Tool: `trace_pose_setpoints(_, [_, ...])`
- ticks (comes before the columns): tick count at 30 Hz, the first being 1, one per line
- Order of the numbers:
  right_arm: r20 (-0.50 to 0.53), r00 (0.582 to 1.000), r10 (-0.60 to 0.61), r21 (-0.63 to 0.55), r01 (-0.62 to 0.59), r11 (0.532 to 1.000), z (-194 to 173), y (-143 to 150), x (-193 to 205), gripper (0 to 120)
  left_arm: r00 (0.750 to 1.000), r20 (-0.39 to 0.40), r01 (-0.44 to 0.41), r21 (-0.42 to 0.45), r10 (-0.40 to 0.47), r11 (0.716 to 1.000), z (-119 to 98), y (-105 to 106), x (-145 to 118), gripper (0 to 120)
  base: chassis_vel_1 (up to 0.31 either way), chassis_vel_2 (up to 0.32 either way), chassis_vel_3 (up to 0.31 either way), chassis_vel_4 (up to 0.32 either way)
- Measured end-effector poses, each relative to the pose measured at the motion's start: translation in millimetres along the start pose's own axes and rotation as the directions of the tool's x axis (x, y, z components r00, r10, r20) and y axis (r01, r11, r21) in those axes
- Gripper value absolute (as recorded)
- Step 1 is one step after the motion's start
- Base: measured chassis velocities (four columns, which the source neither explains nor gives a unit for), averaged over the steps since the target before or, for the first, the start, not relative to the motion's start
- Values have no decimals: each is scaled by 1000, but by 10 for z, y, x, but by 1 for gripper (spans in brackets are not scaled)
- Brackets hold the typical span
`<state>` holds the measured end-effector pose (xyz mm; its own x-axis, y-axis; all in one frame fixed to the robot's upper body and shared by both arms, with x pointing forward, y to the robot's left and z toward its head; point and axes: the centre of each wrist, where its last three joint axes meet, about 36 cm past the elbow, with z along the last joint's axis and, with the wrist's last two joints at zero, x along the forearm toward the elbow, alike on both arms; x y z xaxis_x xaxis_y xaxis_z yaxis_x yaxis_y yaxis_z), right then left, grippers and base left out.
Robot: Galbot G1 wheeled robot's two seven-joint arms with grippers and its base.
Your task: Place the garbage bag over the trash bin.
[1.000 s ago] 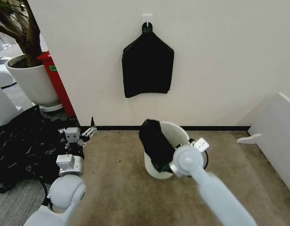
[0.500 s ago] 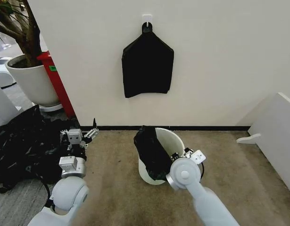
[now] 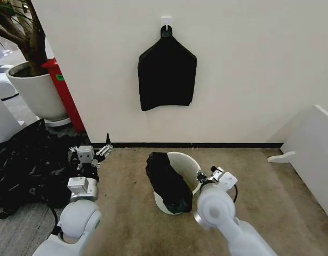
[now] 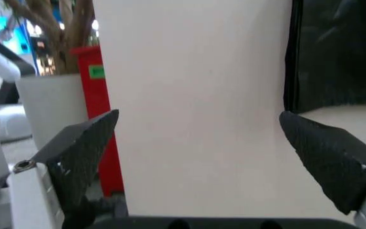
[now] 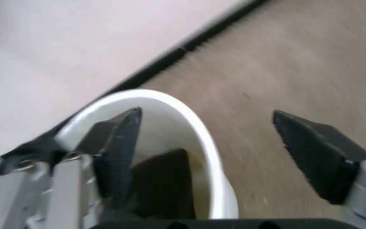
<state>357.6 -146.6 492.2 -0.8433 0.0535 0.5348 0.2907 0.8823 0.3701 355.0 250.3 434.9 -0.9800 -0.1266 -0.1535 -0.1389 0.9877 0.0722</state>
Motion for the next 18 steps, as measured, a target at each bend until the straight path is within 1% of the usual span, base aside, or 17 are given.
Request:
trace_pose_setpoints(2, [14, 994, -107, 132, 104, 986, -112, -192, -48, 89, 999, -41, 5, 12, -4, 1000, 34, -44, 35, 100, 0, 0, 0, 0])
trace_pose_setpoints(3, [14, 990, -137, 177, 132, 975, -146, -253, -88, 91, 999, -51, 6, 14, -5, 1000, 44, -55, 46, 100, 0, 0, 0, 0])
trace_pose_setpoints(4, [1, 982, -191, 269, 184, 946, -230, -377, -205, 96, 998, -67, 7, 16, -6, 1000, 62, -75, 70, 100, 0, 0, 0, 0])
trace_pose_setpoints(5, [1, 982, -191, 269, 184, 946, -230, -377, -205, 96, 998, -67, 7, 16, -6, 1000, 62, -75, 70, 100, 0, 0, 0, 0])
trace_pose_setpoints(6, [-11, 977, -213, 311, 206, 928, -285, -439, -278, 97, 997, -74, 7, 16, -6, 1000, 72, -85, 82, 100, 0, 0, 0, 0])
trace_pose_setpoints(7, [-53, 966, -252, 389, 252, 886, -424, -565, -460, 99, 996, -85, 8, 17, -7, 1000, 90, -104, 110, 100, 0, 0, 0, 0])
trace_pose_setpoints(9, [-100, 954, -284, 462, 297, 836, -600, -714, -748, 100, 995, -96, 7, 13, -6, 1000, 114, -127, 158, 100, 0, 0, 0, 0])
trace_pose_setpoints(11, [-141, 943, -302, 486, 332, 808, -704, -766, -905, 100, 995, -98, 5, 9, -4, 1000, 119, -133, 181, 100, 0, 0, 0, 0])
trace_pose_setpoints(12, [-141, 943, -302, 486, 332, 808, -704, -766, -905, 100, 995, -98, 5, 9, -4, 1000, 119, -133, 181, 100, 0, 0, 0, 0])
trace_pose_setpoints(13, [-165, 937, -308, 496, 348, 796, -758, -781, -967, 100, 995, -97, 4, 8, -4, 1000, 119, -134, 190, 100, 0, 0, 0, 0])
trace_pose_setpoints(14, [-230, 920, -318, 499, 392, 773, -891, -805, -1088, 100, 996, -93, 1, 8, -1, 1000, 109, -135, 209, 100, 0, 0, 0, 0])
trace_pose_setpoints(15, [-297, 901, -316, 478, 426, 768, -1022, -811, -1191, 100, 996, -87, -5, 9, 6, 1000, 87, -137, 230, 100, 0, 0, 0, 0])
trace_pose_setpoints(16, [-330, 890, -315, 451, 442, 775, -1090, -797, -1255, 100, 996, -83, -10, 11, 11, 1000, 69, -139, 244, 100, 0, 0, 0, 0])
trace_pose_setpoints(17, [-360, 876, -322, 411, 458, 788, -1135, -763, -1336, 100, 997, -75, -19, 15, 20, 1000, 38, -144, 261, 100, 0, 0, 0, 0])
trace_pose_setpoints(18, [-360, 876, -322, 411, 458, 788, -1135, -763, -1336, 100, 997, -75, -19, 15, 20, 1000, 38, -144, 261, 100, 0, 0, 0, 0])
